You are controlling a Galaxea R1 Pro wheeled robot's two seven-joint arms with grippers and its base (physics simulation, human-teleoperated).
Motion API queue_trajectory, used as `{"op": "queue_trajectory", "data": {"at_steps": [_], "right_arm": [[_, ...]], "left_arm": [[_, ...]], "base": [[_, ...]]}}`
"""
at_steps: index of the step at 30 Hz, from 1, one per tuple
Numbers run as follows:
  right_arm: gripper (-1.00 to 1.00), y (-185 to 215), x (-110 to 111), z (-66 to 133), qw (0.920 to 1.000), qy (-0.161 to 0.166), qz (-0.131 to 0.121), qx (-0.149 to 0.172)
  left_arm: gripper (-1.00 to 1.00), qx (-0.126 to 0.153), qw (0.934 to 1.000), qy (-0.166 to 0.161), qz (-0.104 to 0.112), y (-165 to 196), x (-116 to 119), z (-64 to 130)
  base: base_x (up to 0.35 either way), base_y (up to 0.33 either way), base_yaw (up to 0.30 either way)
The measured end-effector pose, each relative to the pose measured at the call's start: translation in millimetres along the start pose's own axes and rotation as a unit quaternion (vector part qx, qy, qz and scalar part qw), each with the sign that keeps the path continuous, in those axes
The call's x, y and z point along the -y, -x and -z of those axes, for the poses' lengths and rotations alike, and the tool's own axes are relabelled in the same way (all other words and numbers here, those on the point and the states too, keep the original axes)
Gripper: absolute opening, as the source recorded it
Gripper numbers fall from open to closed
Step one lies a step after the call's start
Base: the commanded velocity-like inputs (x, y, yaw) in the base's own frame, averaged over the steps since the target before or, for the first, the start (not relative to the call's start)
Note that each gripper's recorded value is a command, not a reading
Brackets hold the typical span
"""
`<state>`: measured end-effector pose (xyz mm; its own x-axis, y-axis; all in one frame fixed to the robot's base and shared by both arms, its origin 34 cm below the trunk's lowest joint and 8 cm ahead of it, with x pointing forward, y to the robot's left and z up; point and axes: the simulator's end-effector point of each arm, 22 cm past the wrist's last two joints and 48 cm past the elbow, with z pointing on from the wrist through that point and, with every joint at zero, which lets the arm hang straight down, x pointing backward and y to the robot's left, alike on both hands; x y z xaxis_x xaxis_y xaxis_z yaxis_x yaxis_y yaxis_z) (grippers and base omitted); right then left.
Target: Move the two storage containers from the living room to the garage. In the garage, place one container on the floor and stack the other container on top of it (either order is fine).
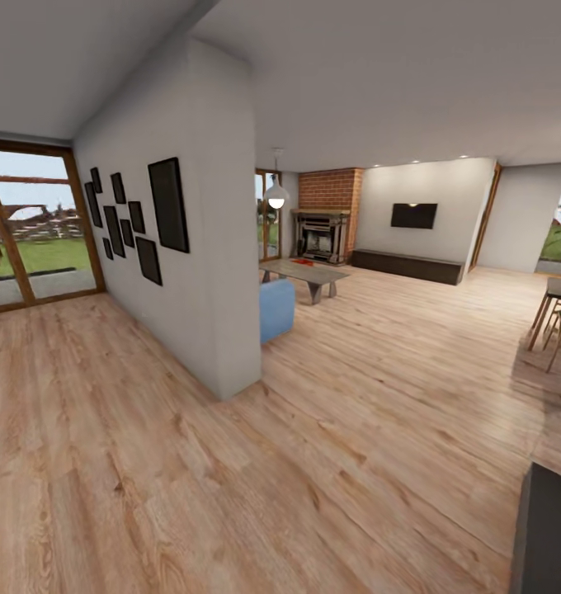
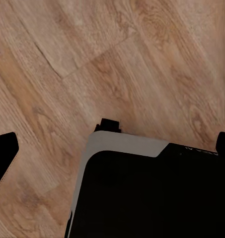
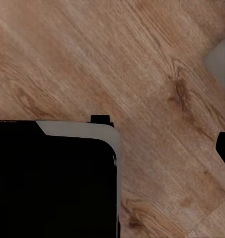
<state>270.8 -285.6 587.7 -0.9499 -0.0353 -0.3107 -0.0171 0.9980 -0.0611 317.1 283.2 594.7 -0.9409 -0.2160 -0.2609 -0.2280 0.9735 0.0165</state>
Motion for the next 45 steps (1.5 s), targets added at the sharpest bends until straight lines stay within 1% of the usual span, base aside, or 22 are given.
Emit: {"op": "queue_trajectory", "data": {"at_steps": [10, 27, 45], "right_arm": [[1.00, -0.2, -2.1, 0.0, 1.0000, 0.002, 0.005, -0.001], [1.00, 0.0, -0.8, 0.0, 1.0000, 0.001, 0.006, 0.000], [1.00, 0.1, -0.4, 0.0, 1.0000, 0.001, 0.006, 0.000]], "left_arm": [[1.00, 0.000, 1.0000, 0.000, 0.000, 0.3, 0.0, 0.0], [1.00, -0.002, 1.0000, 0.000, 0.000, -0.8, -0.9, 0.0], [1.00, 0.000, 1.0000, 0.000, 0.000, -0.3, 0.1, 0.0]], "base": [[0.323, 0.000, -0.277], [0.323, 0.000, -0.273], [0.323, 0.000, -0.016]]}}
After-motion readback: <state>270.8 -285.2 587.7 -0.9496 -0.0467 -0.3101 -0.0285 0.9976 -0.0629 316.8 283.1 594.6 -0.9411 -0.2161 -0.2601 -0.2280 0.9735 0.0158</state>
